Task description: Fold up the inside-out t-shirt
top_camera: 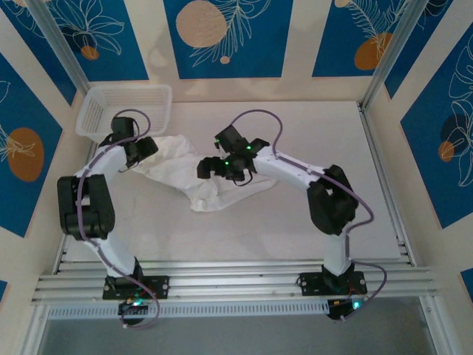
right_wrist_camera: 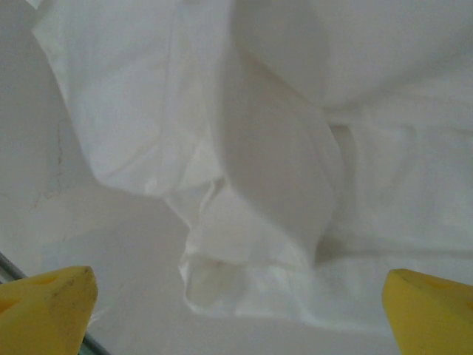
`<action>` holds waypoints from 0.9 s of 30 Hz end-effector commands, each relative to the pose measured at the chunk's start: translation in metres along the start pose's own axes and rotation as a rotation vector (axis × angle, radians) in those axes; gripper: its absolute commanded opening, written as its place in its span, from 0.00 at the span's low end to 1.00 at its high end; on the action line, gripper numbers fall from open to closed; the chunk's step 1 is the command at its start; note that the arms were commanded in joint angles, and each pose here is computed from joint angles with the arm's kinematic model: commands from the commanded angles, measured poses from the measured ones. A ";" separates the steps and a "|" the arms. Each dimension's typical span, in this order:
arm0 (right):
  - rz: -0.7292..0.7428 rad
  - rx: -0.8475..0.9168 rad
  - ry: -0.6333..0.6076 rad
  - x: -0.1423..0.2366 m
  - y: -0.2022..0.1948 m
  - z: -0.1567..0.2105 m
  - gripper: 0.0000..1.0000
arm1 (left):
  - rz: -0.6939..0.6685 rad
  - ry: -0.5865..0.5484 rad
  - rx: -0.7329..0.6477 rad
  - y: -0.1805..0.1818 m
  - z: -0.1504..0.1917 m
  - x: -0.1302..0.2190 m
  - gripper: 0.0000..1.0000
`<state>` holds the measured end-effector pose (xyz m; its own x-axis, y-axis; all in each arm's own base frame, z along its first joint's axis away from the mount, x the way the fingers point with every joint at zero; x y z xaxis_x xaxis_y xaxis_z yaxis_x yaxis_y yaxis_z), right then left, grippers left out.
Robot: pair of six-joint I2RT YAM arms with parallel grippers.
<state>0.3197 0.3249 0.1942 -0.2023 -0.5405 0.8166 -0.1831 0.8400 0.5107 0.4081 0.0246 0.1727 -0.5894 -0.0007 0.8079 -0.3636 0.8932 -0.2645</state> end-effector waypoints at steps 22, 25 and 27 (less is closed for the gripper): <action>0.016 0.215 -0.276 0.120 0.006 -0.025 0.00 | 0.326 -0.399 0.062 -0.017 -0.083 0.199 0.00; 0.045 0.169 -0.451 0.192 -0.016 -0.012 0.00 | 0.313 -0.540 0.044 -0.022 -0.096 0.283 0.00; 0.042 0.111 -0.585 0.240 -0.036 0.002 0.00 | 0.308 -0.602 0.049 -0.022 -0.101 0.327 0.00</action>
<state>0.2949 0.2151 0.3442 -0.5659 -0.5504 0.6138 -0.3225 0.8330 0.4496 0.3336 0.0453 0.4585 -0.9609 0.0397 0.2741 -0.1026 0.8682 -0.4854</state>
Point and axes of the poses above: each hand's point on the last joint's axis, 136 mm out from that joint toward the fingers, its own x axis back along the fingers, its own y axis along the line the jaws close on, z = x × y, the point moved 9 cm from there along x, back along the fingers, and after that the axes turned 3 degrees about -x, right-handed, at the moved point
